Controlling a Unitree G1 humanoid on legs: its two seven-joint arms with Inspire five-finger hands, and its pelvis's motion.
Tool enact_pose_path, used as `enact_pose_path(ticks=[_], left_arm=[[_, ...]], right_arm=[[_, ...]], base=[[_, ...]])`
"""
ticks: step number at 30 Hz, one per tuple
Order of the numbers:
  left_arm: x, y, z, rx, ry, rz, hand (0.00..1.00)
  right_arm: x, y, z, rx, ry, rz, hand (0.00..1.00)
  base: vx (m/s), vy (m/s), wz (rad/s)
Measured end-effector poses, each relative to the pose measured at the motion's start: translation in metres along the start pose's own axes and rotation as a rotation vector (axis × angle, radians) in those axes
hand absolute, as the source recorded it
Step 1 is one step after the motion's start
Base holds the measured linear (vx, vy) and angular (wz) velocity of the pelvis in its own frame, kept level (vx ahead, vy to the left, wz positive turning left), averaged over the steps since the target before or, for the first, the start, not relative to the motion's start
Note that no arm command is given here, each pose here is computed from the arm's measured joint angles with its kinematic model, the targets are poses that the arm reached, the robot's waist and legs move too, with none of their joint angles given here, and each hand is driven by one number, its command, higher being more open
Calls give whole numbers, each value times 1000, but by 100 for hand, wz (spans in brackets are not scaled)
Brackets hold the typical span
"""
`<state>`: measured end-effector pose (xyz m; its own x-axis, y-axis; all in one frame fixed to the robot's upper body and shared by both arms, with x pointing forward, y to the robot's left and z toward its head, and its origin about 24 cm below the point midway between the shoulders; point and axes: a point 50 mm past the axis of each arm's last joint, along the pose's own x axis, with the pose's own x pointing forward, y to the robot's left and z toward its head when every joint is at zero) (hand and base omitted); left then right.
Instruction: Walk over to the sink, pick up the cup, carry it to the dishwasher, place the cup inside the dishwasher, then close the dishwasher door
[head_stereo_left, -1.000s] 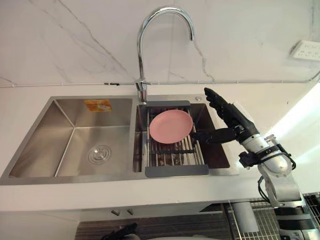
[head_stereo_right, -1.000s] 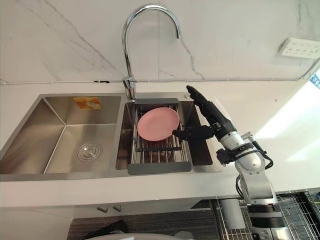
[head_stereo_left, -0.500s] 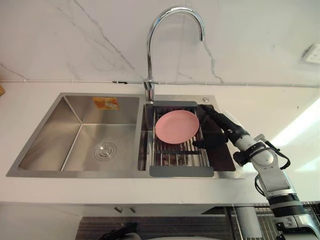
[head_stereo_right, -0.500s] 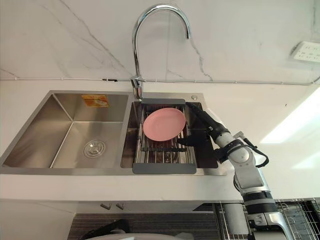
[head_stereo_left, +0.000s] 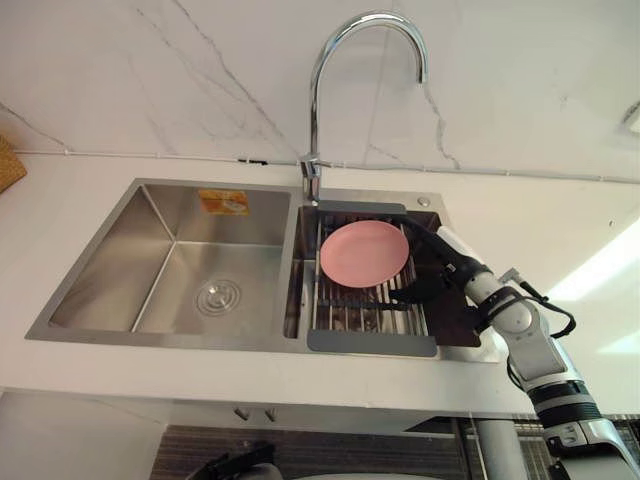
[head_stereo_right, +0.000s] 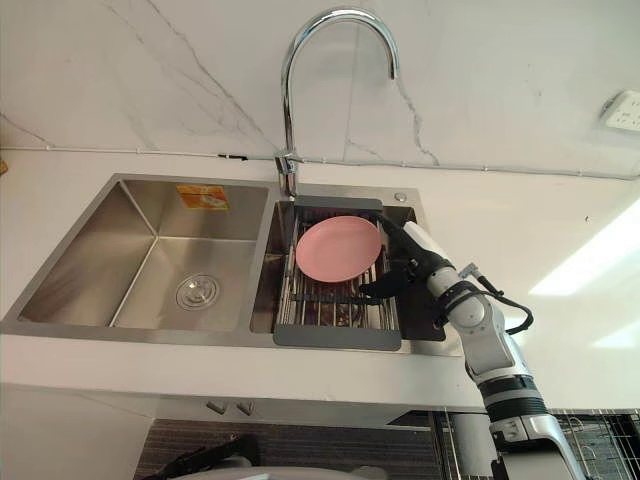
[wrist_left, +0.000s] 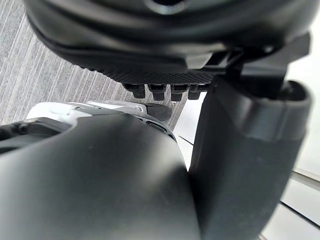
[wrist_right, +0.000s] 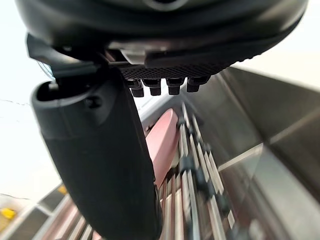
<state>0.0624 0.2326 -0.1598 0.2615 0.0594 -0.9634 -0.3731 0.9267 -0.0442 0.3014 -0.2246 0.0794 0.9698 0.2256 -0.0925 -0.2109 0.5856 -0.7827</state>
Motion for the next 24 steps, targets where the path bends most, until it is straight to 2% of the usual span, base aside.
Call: enact_pose_path(ticks=[9, 24], left_arm=[[0, 0, 4, 21, -16, 0, 100], [-1, -2, 8, 47, -26, -6, 100]], right_arm=[[3, 8, 9, -216, -32, -92, 100], [14, 31, 14, -247, -40, -35, 100]], base=[[0, 0, 0], [-10, -9, 4]])
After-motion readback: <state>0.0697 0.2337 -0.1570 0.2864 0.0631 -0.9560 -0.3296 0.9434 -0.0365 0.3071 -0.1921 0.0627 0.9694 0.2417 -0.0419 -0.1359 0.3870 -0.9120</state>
